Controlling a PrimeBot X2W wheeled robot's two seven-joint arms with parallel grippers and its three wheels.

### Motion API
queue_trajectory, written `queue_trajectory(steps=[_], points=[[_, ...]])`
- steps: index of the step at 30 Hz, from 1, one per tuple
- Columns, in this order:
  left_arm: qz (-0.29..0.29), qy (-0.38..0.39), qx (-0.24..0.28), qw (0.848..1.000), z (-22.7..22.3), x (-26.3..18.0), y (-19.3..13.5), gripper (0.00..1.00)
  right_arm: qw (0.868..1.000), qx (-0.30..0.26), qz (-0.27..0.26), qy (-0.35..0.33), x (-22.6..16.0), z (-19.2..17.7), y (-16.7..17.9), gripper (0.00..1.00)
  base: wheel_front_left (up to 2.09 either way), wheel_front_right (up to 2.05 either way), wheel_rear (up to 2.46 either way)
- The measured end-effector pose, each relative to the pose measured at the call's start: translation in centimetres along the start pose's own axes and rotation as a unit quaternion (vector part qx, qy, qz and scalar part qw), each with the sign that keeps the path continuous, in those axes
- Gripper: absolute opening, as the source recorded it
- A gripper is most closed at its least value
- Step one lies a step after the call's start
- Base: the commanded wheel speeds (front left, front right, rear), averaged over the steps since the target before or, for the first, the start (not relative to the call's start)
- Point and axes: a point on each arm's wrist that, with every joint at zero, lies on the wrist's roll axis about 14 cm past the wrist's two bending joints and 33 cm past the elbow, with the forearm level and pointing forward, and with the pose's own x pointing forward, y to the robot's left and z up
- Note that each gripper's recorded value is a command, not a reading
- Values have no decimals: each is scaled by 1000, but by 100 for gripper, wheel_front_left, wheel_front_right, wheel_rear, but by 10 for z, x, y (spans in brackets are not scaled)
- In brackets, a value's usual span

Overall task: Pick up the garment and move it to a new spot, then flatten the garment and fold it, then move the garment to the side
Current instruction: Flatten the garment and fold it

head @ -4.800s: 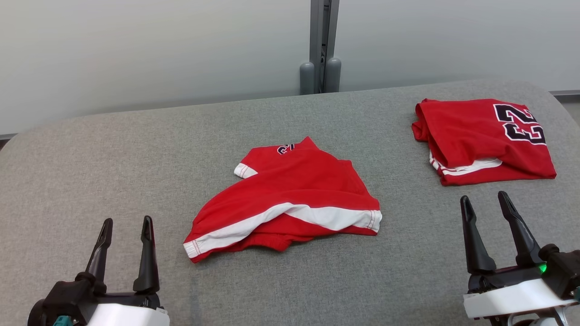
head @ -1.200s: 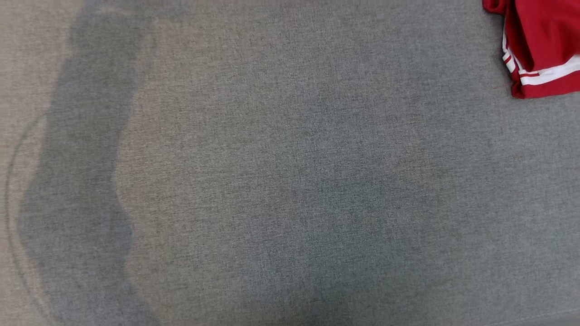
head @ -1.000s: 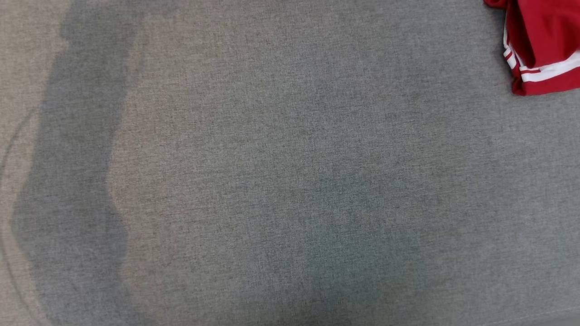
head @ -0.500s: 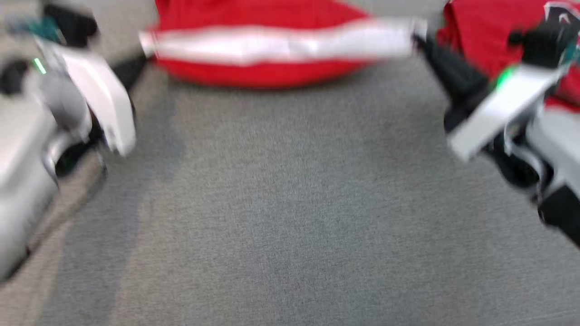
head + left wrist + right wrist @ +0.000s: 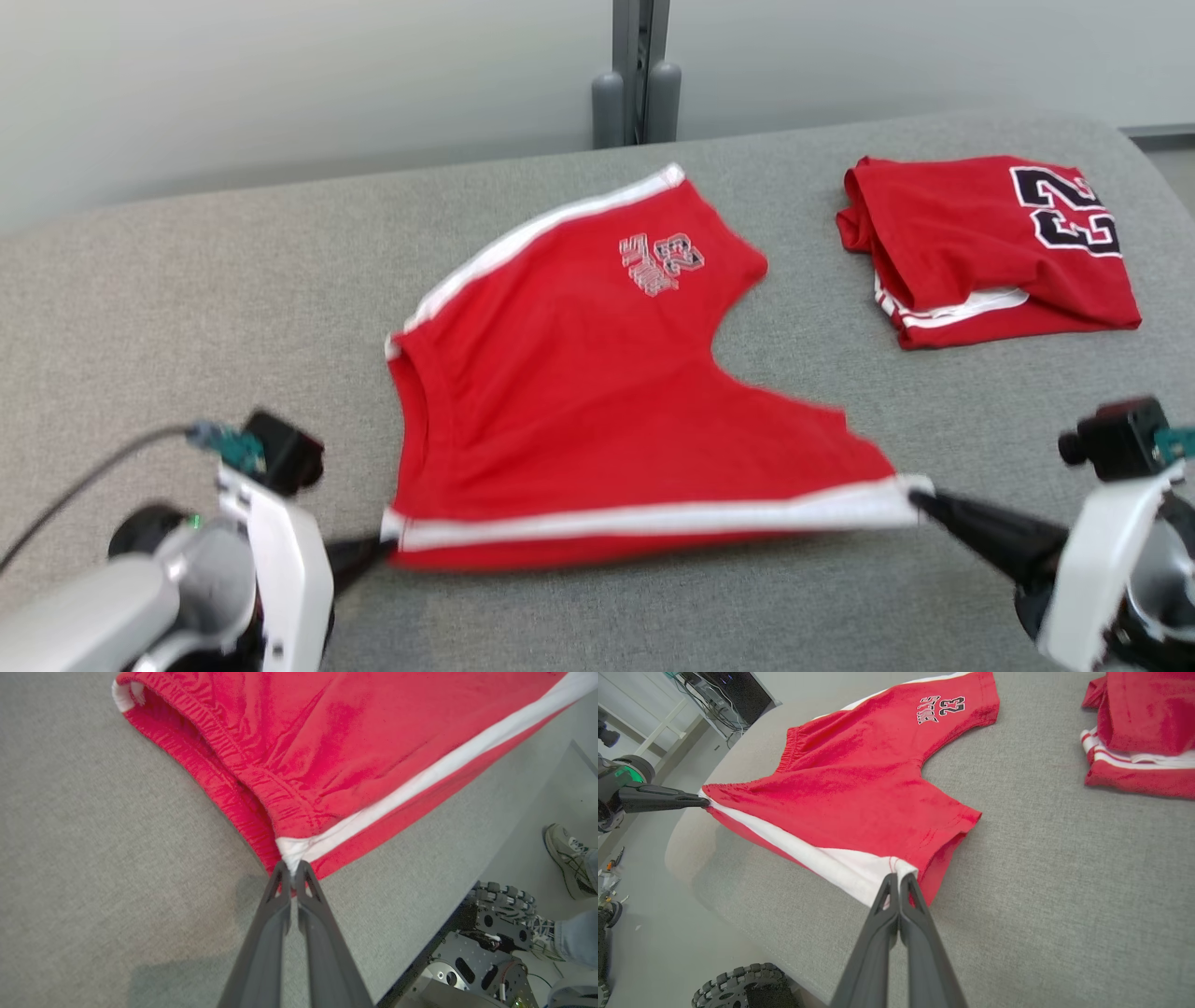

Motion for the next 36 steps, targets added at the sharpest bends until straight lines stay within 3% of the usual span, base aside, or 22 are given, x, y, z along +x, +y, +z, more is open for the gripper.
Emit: queue_trajectory(steps=[5,10,17,21,30,36], points=[[-42,60,-4,997,-34,-25,-48,0,999,12,8,51,-30,-27,11,0,0,0,0],[-45,61,-9,997,-29,-30,-52,0,999,2,17,40,-27,-13,16,0,0,0,0],[-25,70,-21,997,5,-20,-14,0,999,-9,15,34,3,27,4,0,0,0,0],[-35,105,-61,992,17,-8,6,0,1000,5,13,26,32,57,-11,0,0,0,0],[-61,135,-140,979,62,22,48,0,996,20,11,82,113,99,-46,0,0,0,0],[-46,141,-168,975,71,45,78,0,994,14,4,110,171,105,-66,0,0,0,0]])
